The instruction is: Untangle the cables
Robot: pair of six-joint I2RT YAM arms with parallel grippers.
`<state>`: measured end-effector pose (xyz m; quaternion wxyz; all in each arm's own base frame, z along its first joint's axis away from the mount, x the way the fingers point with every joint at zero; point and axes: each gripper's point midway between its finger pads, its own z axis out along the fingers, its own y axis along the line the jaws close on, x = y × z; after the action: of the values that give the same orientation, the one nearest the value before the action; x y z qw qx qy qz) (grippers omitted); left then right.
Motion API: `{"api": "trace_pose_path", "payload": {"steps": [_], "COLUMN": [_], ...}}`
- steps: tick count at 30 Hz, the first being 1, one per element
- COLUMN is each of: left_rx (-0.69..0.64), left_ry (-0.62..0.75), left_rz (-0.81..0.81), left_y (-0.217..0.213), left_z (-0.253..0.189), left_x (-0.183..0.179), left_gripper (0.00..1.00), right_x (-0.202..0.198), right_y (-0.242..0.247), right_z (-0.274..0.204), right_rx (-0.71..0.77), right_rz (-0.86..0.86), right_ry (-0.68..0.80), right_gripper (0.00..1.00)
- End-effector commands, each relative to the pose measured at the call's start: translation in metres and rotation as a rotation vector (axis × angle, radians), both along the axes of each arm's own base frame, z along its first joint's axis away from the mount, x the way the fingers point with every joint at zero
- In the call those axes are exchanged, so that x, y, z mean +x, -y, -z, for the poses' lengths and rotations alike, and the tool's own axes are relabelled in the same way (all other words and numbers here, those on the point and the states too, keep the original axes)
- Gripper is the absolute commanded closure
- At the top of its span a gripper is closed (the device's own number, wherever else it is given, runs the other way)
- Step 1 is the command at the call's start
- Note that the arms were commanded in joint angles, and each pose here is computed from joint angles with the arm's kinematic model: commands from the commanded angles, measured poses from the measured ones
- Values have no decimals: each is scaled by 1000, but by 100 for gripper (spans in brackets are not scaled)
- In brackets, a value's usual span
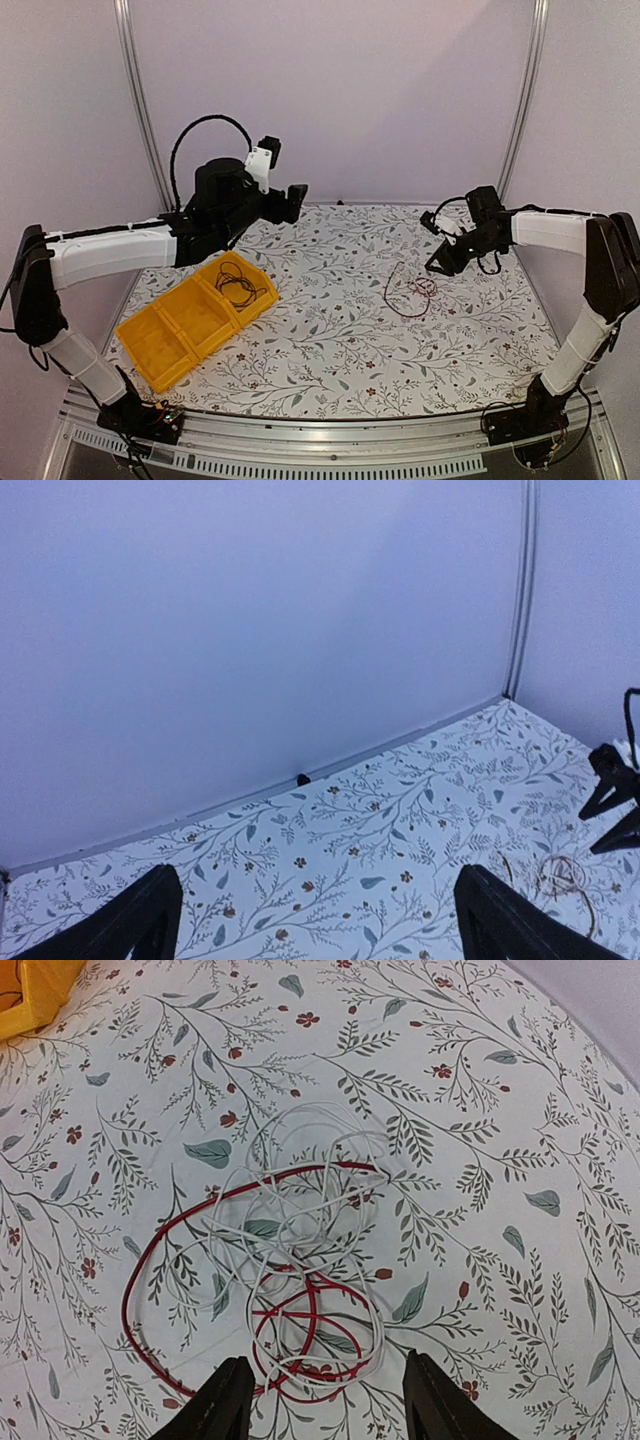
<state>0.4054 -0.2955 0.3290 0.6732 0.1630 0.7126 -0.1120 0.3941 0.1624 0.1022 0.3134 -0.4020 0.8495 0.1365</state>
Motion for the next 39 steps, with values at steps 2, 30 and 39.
{"api": "trace_pose_path", "payload": {"steps": [2,30,39], "left_rx": [30,-37,12], "left_ry": [-121,-417,-411], "left_rz": [280,340,349], "left_y": [39,79,88], "left_z": [56,104,113], "left_x": [-44,-56,-63], "left_gripper": [12,25,25], "right_x": [4,-93,-83], "right_y": [-12,-85,-83], "right_z": [-23,83,94], "right_rx": [62,-125,-215], "right_rz": [-48,-333,-283], "right_ry": [18,-221,-186], "right_gripper": [47,48,93]}}
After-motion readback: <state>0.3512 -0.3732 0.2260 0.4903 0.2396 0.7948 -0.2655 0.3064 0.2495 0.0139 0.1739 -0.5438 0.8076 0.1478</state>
